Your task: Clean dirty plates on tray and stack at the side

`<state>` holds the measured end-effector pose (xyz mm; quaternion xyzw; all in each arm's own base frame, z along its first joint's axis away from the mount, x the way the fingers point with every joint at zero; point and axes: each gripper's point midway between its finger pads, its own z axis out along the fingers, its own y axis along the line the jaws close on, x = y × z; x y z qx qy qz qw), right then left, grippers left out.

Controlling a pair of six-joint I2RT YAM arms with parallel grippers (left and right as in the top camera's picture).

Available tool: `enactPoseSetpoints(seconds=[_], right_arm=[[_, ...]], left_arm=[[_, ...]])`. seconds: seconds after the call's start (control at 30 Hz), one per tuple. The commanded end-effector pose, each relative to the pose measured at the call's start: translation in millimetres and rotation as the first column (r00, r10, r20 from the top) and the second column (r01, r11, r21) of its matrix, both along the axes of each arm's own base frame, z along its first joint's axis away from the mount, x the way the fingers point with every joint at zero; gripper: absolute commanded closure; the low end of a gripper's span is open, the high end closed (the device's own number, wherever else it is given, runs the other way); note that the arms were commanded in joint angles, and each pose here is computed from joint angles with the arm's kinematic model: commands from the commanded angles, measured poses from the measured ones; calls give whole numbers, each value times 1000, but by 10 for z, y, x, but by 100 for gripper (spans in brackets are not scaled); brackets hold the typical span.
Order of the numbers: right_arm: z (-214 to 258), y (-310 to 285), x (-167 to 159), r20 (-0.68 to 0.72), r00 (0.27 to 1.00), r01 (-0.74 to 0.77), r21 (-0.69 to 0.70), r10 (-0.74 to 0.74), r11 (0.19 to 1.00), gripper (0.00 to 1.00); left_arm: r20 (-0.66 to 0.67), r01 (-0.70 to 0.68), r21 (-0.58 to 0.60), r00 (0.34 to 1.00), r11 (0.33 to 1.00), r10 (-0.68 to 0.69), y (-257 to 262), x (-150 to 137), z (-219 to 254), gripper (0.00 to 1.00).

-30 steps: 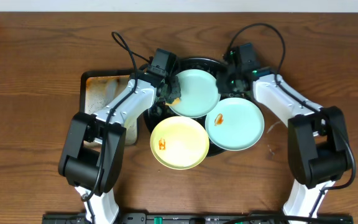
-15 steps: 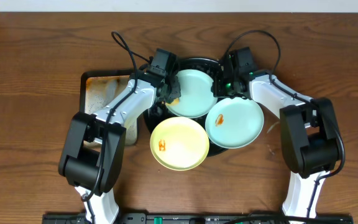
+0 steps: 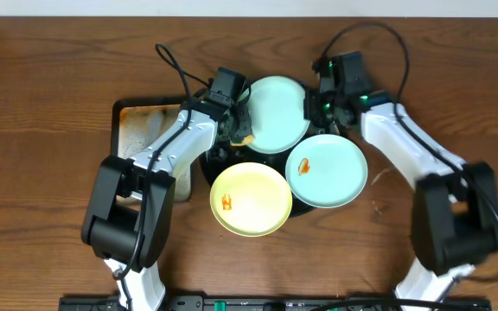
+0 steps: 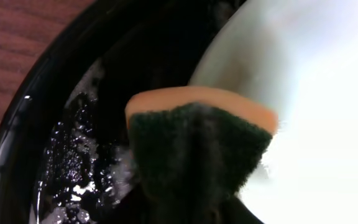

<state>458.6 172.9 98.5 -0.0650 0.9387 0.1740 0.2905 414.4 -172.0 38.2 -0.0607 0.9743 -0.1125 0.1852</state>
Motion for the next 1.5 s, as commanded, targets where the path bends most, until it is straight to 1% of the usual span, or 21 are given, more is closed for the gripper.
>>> enactPoseSetpoints(seconds=[0.0,0.2,0.37,0.53,0.63,0.73,0.93,1.07,1.13,1.27,1.37,1.47], right_arm=[[418,-269,57,143,990,26,-154,-4,988,99],[781,-330,-42,252,966,39,-351,55,936,99],[995,-214,-129,314,942,40,-454,118,890,99],[1105,-186,-190,350,921,92,-621,170,778,99],[1215,-229,-201,384,908,160,-685,166,711,99],[1320,-232,-213,410,894,203,-730,180,653,99],[1444,-216,-251,429,879,247,-782,206,573,99],[1497,-207,-261,435,873,261,-798,220,543,99],[1497,-181,-272,431,872,254,-803,231,539,99],[1519,-204,-283,426,873,261,-819,236,511,99],[1566,-212,-304,423,871,274,-839,247,470,99],[1624,-172,-312,448,860,300,-831,244,469,99]], left_arm=[[16,-8,13,1000,1000,8,80,-1,66,69],[1,13,37,1000,999,-13,156,-27,41,69],[-5,14,39,1000,999,-14,165,-38,36,69],[-5,13,38,1000,999,-13,166,-37,36,69],[-5,13,38,1000,999,-13,167,-38,35,68],[-5,13,38,1000,999,-13,167,-38,35,67],[-5,14,39,1000,999,-14,166,-39,35,65],[-6,13,38,1000,999,-13,166,-39,35,60],[-7,18,29,1000,999,-18,149,-42,38,53],[-8,18,27,1000,999,-18,146,-45,39,48],[-6,30,-9,1000,999,-30,94,-46,82,43],[4,29,-44,1000,999,-29,83,-22,144,42]])
